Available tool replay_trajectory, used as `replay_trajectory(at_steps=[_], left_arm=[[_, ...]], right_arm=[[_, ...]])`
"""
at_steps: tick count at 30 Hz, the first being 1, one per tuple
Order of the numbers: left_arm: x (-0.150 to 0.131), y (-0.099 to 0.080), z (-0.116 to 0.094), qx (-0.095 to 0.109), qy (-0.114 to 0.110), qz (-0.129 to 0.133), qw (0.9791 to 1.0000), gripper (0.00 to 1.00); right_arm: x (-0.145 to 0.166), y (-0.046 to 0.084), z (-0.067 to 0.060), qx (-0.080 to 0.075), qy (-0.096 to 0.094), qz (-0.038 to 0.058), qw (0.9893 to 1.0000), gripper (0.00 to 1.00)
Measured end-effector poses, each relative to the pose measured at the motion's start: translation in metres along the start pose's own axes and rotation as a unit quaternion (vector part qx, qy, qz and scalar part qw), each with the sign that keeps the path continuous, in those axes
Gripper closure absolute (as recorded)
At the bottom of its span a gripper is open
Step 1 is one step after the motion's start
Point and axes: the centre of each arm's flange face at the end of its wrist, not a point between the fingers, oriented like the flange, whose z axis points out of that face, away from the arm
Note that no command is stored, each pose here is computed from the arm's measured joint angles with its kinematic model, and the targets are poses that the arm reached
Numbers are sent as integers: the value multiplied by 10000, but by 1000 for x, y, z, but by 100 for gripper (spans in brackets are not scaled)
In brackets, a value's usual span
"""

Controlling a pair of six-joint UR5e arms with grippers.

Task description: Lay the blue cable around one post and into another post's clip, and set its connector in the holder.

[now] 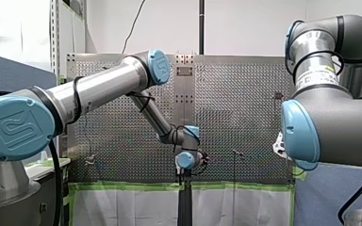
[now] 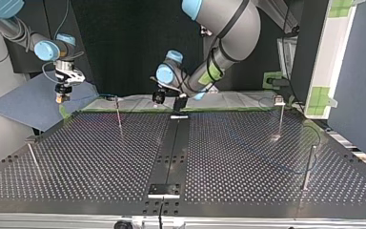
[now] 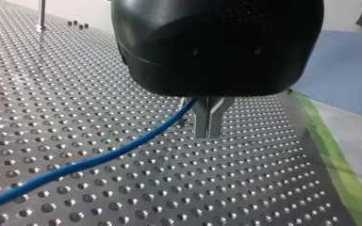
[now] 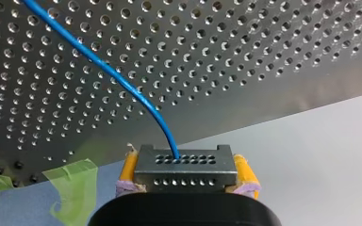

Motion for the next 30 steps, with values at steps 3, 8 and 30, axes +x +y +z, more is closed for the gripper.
replay_trajectory(at_steps=[3, 8, 30], left_arm=[[-4, 1, 4, -10, -45, -29, 10000, 95], [-13, 4, 11, -31, -132, -51, 9999, 95], [-32, 9, 26, -70, -195, -33, 9998, 98]], right_arm=[[-9, 4, 4, -31, -87, -3, 10000, 100], [-23, 7, 7, -62, -224, -26, 9997, 100], [-1, 7, 43, 22, 23, 80, 10000, 100]])
